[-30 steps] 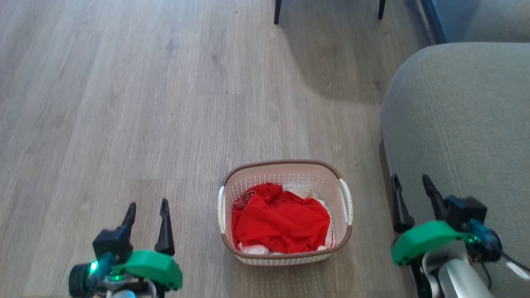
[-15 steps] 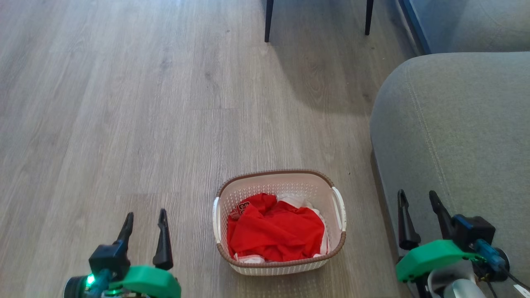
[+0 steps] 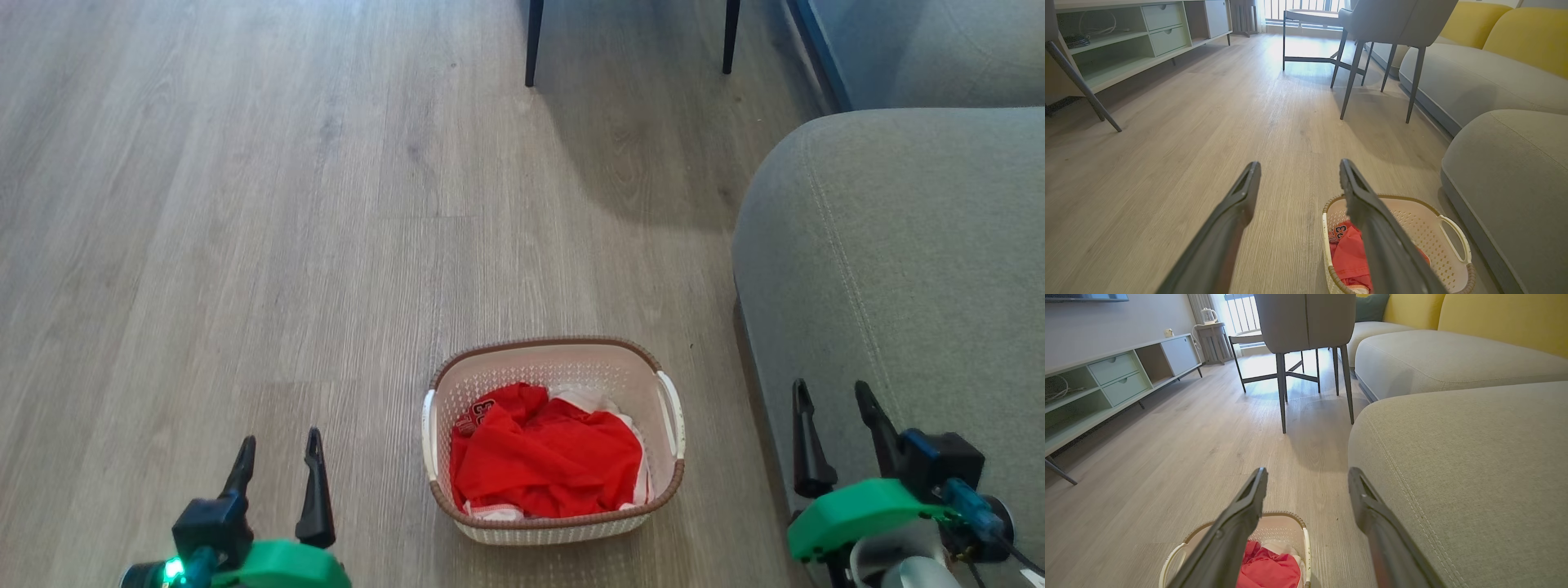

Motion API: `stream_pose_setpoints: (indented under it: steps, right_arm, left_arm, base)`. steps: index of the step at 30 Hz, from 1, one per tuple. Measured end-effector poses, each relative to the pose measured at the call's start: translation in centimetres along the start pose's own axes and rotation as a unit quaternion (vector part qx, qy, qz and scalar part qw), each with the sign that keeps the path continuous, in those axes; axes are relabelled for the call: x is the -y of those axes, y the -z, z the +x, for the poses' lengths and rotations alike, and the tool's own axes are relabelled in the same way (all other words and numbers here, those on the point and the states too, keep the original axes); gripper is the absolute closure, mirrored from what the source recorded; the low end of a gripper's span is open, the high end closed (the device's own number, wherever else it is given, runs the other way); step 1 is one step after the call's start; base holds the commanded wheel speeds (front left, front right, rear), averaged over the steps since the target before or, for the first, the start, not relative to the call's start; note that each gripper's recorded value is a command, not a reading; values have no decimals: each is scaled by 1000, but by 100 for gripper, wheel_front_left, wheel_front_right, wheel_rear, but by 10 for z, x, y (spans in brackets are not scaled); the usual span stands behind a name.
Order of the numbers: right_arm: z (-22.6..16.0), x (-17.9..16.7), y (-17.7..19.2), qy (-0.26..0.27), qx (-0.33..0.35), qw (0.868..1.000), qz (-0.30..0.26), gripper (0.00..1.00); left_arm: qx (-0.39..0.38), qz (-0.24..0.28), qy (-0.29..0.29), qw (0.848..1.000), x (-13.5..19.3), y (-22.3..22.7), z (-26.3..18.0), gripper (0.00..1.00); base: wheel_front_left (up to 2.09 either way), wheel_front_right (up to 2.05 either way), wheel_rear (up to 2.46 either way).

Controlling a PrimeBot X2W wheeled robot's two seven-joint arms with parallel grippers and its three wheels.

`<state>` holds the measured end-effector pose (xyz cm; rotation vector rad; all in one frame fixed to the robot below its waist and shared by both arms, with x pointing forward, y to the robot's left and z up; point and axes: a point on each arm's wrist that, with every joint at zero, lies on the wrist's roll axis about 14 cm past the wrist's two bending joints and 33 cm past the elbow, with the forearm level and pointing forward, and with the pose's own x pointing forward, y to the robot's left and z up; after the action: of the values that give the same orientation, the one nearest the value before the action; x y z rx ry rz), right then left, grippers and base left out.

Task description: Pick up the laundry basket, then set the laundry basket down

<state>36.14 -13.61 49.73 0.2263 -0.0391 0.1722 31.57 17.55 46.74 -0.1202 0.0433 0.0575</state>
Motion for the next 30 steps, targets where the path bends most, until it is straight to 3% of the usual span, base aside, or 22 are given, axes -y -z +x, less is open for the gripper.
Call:
stream_pose_setpoints:
  steps: [11, 12, 18, 30]
  right_arm:
    - [1, 2, -2, 3, 3, 1000, 0, 0]
    - [1, 2, -1, 3, 2, 1000, 0, 100]
    - [-10, 8, 24, 19, -39, 999, 20, 100]
    - [-12, 16, 25, 42, -41, 995, 84, 100]
  left_arm:
    - [4, 3, 1, 1000, 0, -3, 1, 0]
    - [3, 4, 1, 1000, 0, -2, 0, 100]
    - [-40, -10, -9, 999, -4, 23, -10, 100]
    - [-57, -81, -18, 995, -6, 28, -8, 100]
  base:
    - [0, 0, 0]
    - [0, 0, 0]
    - [0, 0, 0]
    - [0, 0, 0]
